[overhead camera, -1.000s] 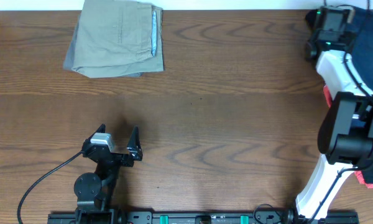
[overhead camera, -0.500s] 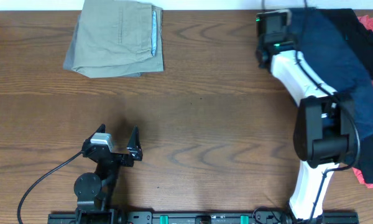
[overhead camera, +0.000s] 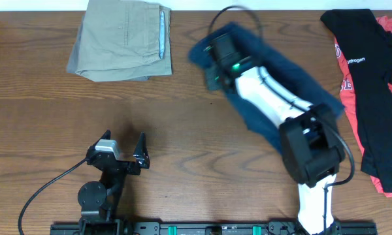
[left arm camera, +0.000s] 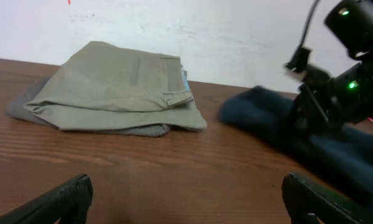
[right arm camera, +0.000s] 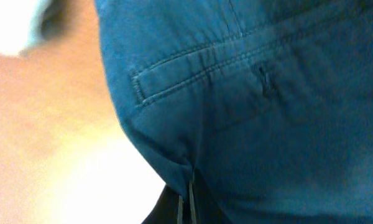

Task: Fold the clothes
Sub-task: 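Lay the navy trousers on the table center and release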

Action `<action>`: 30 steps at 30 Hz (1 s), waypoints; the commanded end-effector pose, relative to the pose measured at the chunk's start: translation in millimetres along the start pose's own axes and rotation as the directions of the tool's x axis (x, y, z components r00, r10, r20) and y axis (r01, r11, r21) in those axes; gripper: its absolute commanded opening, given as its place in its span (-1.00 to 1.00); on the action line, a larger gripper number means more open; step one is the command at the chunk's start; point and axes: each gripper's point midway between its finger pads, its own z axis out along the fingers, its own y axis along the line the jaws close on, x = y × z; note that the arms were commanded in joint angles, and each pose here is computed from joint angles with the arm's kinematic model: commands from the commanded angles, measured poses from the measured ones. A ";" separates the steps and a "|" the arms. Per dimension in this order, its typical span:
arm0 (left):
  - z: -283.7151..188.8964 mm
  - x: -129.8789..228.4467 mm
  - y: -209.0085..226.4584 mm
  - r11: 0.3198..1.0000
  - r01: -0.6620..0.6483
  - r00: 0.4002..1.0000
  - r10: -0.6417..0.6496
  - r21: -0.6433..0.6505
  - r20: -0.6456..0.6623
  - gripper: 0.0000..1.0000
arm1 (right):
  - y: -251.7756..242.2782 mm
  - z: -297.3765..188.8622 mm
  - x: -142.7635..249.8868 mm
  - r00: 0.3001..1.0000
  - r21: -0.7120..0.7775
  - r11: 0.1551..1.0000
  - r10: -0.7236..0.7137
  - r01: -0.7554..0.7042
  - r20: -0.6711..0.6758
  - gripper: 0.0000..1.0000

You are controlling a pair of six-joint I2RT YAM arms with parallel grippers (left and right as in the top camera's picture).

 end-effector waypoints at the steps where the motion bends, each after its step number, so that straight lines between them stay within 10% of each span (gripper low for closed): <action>1: 1.8 16.2 2.1 1.000 -0.009 0.999 0.009 0.002 -0.042 0.96 | 63.2 -25.8 14.1 0.998 -0.195 0.981 -0.006 -0.005 -0.058 -0.98; 21: 1.8 16.2 2.1 1.000 -0.009 0.999 0.009 0.002 -0.042 0.95 | 138.9 -113.6 103.4 0.937 -0.355 0.926 -0.231 0.129 -0.261 -0.88; 24: 1.8 16.2 2.1 1.000 -0.009 0.999 0.009 0.002 -0.042 0.96 | 136.8 -111.6 105.6 0.936 -0.321 0.935 -0.239 0.151 -0.258 -0.46; 26: 1.8 16.2 2.1 1.000 -0.009 0.999 0.009 0.002 -0.042 0.96 | 133.1 -110.5 104.8 0.937 -0.302 0.941 -0.237 0.155 -0.256 0.51; 30: 1.8 16.2 2.1 1.000 -0.009 0.999 0.009 0.002 -0.042 0.95 | 119.1 -109.9 102.9 0.938 -0.276 0.952 -0.208 0.129 -0.279 0.85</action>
